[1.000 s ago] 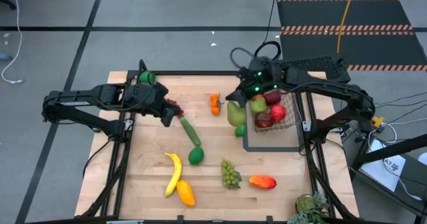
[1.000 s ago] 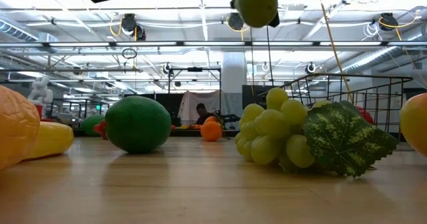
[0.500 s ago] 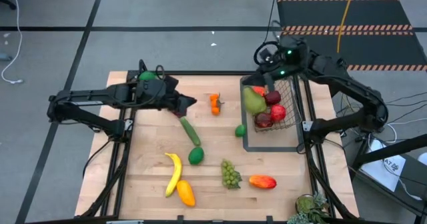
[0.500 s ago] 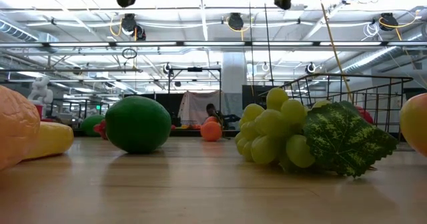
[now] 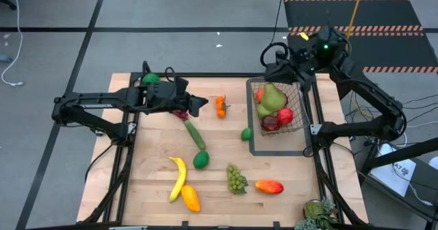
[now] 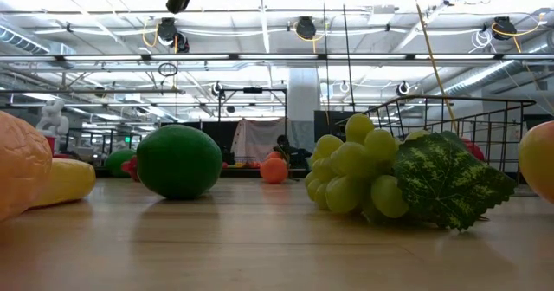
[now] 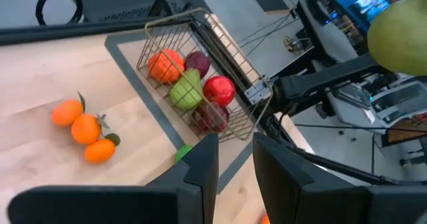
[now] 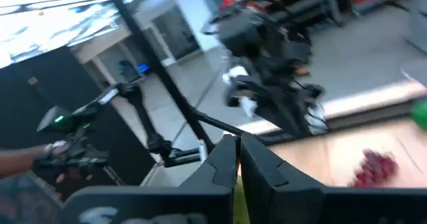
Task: Build produce basket
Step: Put the green pear into the wire basket
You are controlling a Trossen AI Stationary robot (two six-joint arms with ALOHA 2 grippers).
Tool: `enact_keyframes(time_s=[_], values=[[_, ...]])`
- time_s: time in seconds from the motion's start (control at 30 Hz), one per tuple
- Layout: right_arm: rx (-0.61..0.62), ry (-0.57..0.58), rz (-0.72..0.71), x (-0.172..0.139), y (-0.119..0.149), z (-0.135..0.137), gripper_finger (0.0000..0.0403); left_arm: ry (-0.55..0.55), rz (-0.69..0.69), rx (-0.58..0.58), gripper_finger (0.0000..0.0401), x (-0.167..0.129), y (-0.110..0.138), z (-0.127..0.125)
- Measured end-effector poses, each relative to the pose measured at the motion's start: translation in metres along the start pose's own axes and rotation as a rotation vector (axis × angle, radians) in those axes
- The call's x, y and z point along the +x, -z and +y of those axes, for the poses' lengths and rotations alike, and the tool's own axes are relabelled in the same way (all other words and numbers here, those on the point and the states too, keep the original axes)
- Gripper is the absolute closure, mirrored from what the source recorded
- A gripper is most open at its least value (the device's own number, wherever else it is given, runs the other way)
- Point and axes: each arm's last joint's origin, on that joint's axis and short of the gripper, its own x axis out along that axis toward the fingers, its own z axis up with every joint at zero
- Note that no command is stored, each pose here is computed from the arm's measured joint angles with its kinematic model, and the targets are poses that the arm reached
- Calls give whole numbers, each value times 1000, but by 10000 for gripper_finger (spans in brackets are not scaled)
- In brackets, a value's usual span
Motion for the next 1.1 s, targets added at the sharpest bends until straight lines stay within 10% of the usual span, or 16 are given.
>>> enact_keyframes(time_s=[1.1], values=[[-752,60,-163,-8,-19,19,401,118,-22,209,308,-55,-20,7]])
